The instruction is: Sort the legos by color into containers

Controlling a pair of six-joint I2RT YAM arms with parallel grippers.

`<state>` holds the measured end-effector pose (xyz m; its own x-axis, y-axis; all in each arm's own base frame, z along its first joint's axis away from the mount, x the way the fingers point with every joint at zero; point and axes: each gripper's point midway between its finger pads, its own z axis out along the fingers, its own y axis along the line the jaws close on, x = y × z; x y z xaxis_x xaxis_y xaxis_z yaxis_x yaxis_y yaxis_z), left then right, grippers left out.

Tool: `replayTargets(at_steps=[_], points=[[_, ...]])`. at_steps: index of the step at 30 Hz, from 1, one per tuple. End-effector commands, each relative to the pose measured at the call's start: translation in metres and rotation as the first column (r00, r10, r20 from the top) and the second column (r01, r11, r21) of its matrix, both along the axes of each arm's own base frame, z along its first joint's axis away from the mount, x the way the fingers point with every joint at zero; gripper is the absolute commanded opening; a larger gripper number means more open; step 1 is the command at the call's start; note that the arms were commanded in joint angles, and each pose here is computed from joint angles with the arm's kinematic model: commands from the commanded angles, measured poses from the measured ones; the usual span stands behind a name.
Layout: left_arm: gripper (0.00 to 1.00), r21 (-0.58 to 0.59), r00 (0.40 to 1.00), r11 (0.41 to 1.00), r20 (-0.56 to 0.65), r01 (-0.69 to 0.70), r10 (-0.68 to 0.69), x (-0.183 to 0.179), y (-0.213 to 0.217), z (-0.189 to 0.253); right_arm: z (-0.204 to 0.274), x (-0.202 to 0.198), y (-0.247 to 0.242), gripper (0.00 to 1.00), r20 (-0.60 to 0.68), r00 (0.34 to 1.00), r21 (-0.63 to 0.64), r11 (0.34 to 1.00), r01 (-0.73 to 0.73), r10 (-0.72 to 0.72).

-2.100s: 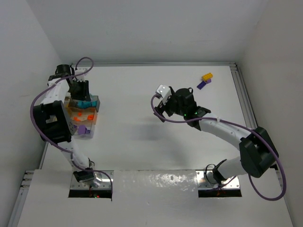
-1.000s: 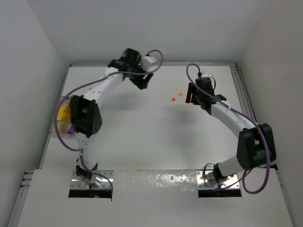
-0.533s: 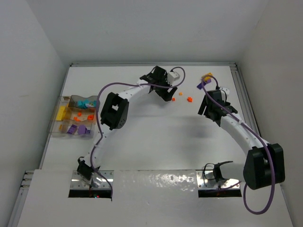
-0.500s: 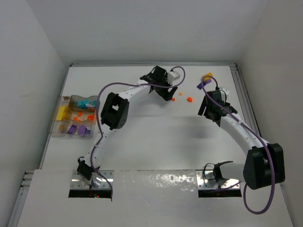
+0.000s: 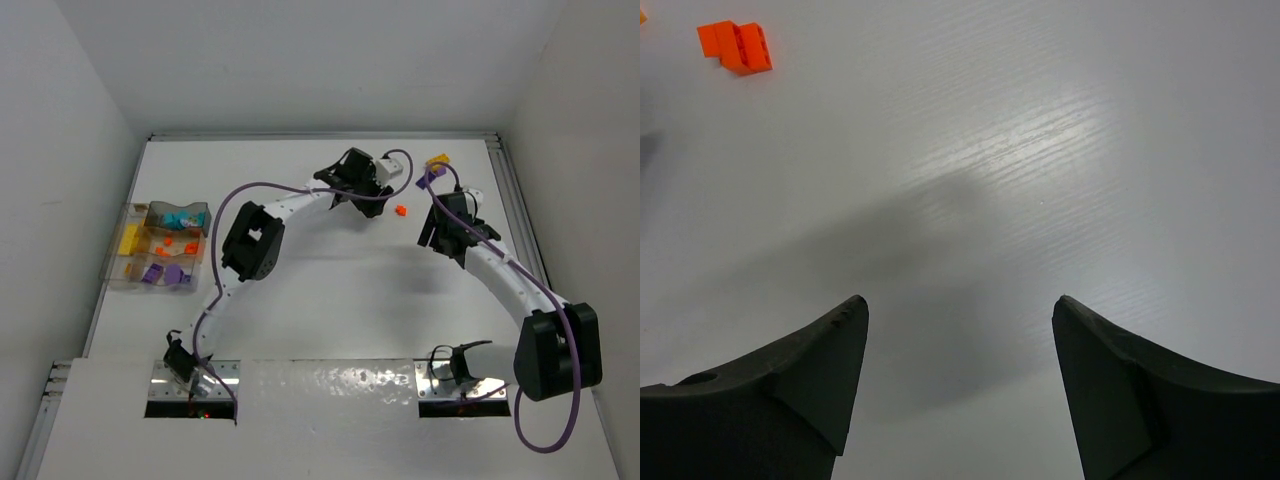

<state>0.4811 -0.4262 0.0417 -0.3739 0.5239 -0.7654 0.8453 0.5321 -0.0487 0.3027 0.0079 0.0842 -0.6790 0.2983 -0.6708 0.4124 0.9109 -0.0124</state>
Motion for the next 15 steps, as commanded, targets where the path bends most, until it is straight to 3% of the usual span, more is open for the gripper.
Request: replayTargets(at_steps=[1,7,15], points=[[0.49,-0.008,0.999,1.0,0.054,0.001,-0.001,0.009,0.0,0.011,0.008,0.007,0.002,0.73,0.032,0.999,0.006,1.0,-0.007,0.007],[0.43,0.04,0.999,0.999,0.048,-0.021,0.019,0.009,0.007,-0.003,0.007,0.008,0.002,0.72,0.033,0.999,0.005,1.0,-0.006,0.006],[0.43,0.081,1.0,0.997,0.011,0.015,-0.016,-0.002,0.011,-0.018,0.009,0.012,0.002,0.71,0.035,0.999,-0.006,1.0,-0.015,0.015]])
